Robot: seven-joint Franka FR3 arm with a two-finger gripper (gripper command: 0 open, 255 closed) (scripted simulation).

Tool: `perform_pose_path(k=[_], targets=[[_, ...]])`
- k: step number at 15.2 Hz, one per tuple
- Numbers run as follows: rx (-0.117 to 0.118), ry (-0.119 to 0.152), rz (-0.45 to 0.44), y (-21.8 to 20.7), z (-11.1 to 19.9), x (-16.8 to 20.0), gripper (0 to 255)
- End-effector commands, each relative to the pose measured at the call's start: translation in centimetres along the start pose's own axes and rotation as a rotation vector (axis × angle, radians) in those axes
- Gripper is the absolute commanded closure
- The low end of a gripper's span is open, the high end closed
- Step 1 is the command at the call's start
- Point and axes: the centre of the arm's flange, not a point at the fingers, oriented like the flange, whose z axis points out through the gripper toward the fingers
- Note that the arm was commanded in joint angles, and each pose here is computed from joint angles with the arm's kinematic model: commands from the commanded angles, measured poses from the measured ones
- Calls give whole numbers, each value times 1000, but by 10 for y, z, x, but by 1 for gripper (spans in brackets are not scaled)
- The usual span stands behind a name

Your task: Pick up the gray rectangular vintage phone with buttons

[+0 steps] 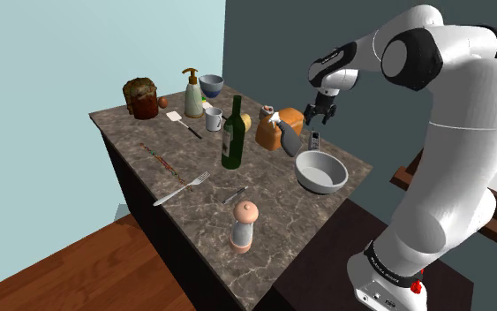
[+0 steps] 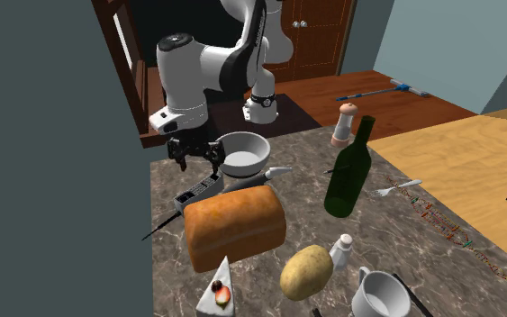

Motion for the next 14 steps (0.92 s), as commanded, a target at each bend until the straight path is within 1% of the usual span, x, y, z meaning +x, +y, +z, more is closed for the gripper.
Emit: perform_pose_path(k=[1, 6, 7, 14], targets=[[1, -4, 20, 13, 16, 15, 0], [2, -15, 69, 56, 56, 48, 0], [3, -15, 71, 58, 58, 49, 0], [3, -15, 71, 58, 98, 49, 0]])
